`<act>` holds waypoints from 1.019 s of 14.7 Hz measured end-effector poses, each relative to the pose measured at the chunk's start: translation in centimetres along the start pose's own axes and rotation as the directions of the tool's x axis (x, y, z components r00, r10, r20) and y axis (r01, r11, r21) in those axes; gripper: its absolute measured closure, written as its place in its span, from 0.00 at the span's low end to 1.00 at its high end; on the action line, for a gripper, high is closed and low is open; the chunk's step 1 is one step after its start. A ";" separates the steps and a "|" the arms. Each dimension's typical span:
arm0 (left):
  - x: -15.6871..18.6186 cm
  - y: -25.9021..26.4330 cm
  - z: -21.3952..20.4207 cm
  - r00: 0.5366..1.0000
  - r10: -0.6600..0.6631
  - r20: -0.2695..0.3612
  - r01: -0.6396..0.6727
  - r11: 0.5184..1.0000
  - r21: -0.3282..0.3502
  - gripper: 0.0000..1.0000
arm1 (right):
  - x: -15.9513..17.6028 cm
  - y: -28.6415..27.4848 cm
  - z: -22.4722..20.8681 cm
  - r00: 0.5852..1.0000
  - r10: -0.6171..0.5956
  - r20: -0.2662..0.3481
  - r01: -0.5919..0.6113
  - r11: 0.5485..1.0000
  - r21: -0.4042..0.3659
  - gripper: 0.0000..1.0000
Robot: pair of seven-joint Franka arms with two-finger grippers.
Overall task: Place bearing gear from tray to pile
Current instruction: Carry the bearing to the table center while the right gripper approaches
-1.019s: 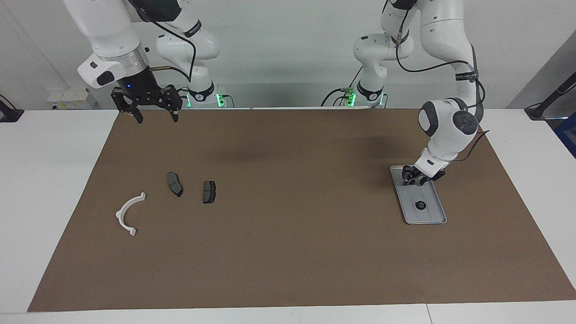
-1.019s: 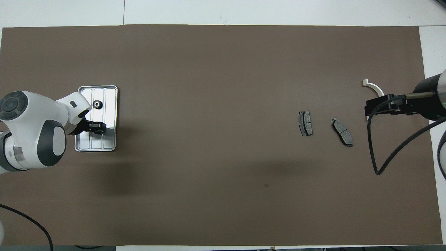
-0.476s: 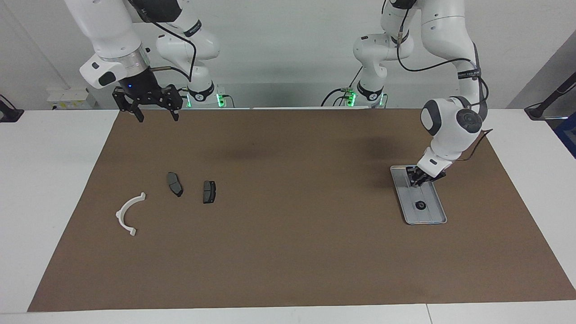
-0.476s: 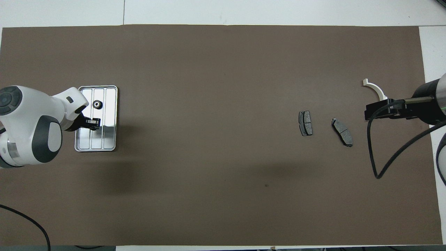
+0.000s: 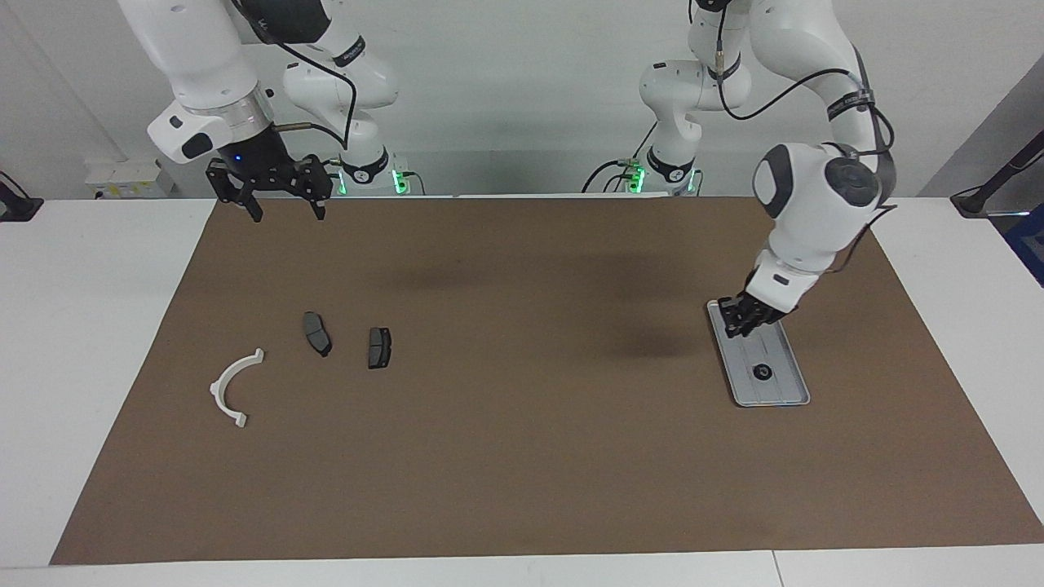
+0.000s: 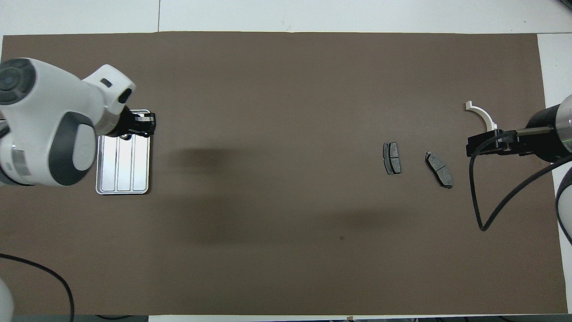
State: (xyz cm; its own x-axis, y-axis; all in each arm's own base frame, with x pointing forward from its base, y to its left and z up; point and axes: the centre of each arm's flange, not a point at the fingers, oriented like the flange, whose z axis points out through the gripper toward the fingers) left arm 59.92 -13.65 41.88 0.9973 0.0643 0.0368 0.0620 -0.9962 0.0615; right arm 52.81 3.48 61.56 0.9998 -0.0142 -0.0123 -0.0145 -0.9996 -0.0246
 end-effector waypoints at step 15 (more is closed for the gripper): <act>-4.8 19.3 11.7 0.988 -0.139 -0.067 0.141 0.989 0.033 0.76 | 1.5 -1.0 6.8 0.999 0.012 -0.052 -0.012 1.000 0.004 0.00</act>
State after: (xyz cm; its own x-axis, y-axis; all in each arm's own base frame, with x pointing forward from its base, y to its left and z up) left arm 56.84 -33.89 31.24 0.9739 0.2060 0.0949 0.2038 -0.9785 0.0330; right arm 54.28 4.68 54.79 0.9989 -0.0271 0.0393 -0.0260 -0.9993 -0.0282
